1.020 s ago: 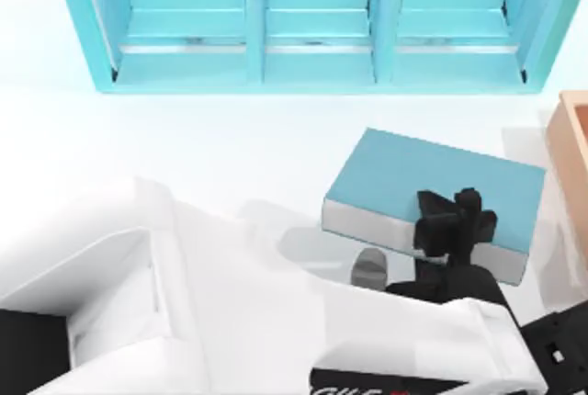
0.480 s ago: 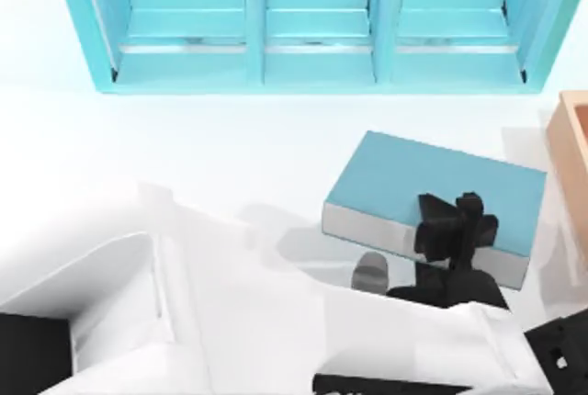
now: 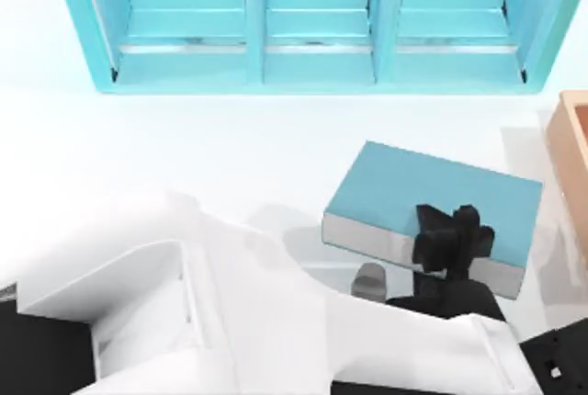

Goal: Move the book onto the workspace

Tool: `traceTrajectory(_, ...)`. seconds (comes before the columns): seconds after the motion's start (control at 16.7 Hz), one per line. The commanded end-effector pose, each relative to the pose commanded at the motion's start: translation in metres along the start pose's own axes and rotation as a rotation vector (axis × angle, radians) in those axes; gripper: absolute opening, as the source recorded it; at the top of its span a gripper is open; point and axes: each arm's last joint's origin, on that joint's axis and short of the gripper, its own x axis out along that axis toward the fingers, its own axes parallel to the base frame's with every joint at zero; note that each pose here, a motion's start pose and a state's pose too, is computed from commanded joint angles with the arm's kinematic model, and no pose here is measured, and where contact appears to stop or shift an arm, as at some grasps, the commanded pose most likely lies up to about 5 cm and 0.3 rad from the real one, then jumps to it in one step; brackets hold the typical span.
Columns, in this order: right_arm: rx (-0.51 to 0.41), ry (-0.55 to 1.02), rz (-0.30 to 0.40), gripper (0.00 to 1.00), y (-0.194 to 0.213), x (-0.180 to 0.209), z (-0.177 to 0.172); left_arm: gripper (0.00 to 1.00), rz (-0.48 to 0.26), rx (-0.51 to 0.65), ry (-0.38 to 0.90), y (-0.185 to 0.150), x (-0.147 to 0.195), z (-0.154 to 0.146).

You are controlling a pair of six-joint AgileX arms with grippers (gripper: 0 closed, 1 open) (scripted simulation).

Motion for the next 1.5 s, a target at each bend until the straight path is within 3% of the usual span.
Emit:
traceTrajectory(0.42, 0.000, 0.000, 0.000, 1.00, 0.000, 0.000, 0.000, 0.00, 0.000, -0.005, 0.002, 0.015, 0.004, -0.001)
traceTrajectory(1.2, 0.000, 0.000, 0.000, 1.00, 0.000, 0.000, 0.000, 0.98, 0.000, -0.005, 0.002, 0.015, 0.004, -0.001)
traceTrajectory(1.5, 0.000, 0.000, 0.000, 1.00, 0.000, 0.000, 0.000, 1.00, 0.000, -0.005, 0.002, 0.015, 0.004, -0.001)
